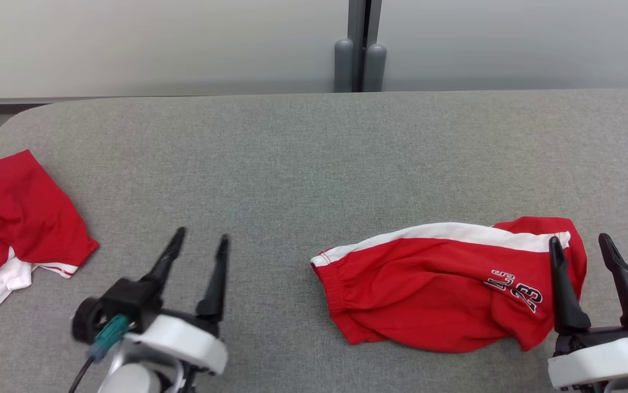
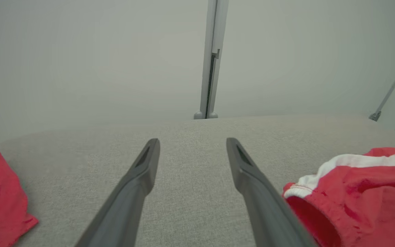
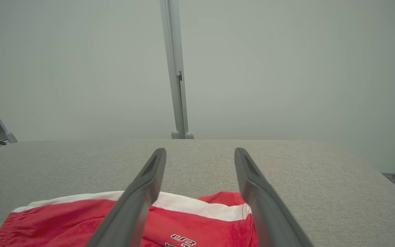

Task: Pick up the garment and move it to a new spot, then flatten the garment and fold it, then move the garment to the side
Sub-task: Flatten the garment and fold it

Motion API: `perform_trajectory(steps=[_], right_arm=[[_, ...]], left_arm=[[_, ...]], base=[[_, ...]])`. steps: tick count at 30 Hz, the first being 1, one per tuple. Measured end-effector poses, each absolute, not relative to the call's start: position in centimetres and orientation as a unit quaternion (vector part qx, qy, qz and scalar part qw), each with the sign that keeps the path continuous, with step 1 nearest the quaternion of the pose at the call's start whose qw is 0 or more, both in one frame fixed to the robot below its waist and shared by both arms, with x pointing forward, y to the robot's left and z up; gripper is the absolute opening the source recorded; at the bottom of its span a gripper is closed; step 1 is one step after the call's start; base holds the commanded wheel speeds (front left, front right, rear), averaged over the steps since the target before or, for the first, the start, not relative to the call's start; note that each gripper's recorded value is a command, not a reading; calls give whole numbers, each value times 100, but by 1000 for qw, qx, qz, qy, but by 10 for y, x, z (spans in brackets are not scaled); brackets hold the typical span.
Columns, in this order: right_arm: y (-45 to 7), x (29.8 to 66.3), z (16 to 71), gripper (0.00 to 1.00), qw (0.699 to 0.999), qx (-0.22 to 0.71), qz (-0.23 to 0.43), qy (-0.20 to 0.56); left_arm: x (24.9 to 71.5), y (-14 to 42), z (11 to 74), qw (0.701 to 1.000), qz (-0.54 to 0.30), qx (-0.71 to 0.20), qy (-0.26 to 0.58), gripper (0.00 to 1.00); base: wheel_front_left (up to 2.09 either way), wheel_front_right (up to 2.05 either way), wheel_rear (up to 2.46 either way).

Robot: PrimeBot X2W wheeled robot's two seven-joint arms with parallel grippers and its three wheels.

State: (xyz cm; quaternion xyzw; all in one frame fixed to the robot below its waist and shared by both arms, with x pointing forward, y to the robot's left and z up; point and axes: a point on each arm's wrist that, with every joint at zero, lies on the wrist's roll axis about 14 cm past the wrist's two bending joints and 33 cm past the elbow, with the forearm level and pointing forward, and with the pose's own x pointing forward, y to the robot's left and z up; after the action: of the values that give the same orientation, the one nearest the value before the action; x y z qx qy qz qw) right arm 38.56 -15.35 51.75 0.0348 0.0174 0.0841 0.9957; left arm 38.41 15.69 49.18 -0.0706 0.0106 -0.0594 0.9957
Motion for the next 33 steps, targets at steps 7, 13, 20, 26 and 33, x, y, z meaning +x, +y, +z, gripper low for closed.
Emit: perform_trajectory(steps=[7,13,20,26,33], right_arm=[[-145,394,510,100,994,41,95,28],[-148,395,496,100,994,48,88,50],[-160,394,481,100,994,53,66,68],[-164,393,478,100,994,57,59,71],[-173,394,463,100,993,54,46,93]], left_arm=[[406,68,489,972,-208,-85,74,100],[408,26,449,939,-276,-79,189,100],[400,17,407,908,-292,-83,288,100],[399,18,406,905,-300,-75,292,0],[403,19,419,914,-302,-71,262,0]], base=[[0,0,0],[0,0,0],[0,0,0],[0,0,0],[0,0,0]])
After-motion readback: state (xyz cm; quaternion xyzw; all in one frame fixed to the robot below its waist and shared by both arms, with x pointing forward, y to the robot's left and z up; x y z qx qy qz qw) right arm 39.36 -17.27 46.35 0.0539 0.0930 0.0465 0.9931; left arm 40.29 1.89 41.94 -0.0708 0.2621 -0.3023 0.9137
